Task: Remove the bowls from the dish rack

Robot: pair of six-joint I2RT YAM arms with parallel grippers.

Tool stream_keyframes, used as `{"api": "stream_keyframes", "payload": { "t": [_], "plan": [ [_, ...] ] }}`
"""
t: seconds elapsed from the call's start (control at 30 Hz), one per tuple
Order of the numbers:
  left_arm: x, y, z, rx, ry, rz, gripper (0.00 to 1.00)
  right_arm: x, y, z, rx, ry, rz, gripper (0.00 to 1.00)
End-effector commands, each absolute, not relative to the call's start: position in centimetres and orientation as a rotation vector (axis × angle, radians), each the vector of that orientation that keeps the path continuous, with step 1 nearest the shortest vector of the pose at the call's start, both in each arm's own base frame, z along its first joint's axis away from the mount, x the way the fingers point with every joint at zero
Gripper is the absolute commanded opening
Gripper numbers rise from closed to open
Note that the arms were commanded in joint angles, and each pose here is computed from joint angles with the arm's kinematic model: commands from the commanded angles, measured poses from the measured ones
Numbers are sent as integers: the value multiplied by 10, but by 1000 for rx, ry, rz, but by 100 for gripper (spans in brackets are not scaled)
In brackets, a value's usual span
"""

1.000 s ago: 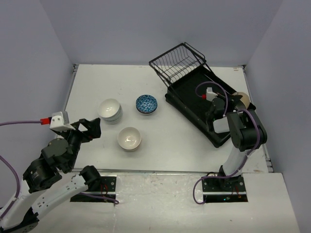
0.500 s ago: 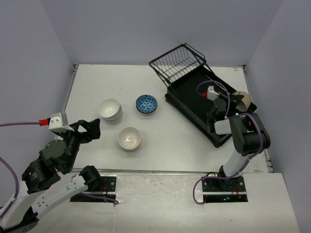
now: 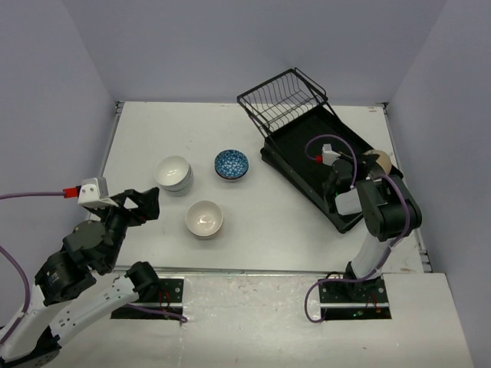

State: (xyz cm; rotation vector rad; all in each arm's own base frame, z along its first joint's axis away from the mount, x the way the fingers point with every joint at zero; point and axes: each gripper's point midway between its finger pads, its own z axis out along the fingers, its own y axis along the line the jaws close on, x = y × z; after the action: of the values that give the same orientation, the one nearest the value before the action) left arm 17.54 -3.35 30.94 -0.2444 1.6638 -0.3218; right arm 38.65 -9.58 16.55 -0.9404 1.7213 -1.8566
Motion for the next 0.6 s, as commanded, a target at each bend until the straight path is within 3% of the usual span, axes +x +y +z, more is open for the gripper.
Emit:
{"api": "stream_keyframes", "payload": {
  "t": [0.0, 0.57],
  "plan": [
    [176, -37, 318, -228, 1636, -344, 100, 372, -88, 262, -466, 1404, -1787, 0],
    [173, -42, 319, -200, 1626, -386, 100, 357, -97, 305, -374, 1330, -1821, 0]
  ]
}}
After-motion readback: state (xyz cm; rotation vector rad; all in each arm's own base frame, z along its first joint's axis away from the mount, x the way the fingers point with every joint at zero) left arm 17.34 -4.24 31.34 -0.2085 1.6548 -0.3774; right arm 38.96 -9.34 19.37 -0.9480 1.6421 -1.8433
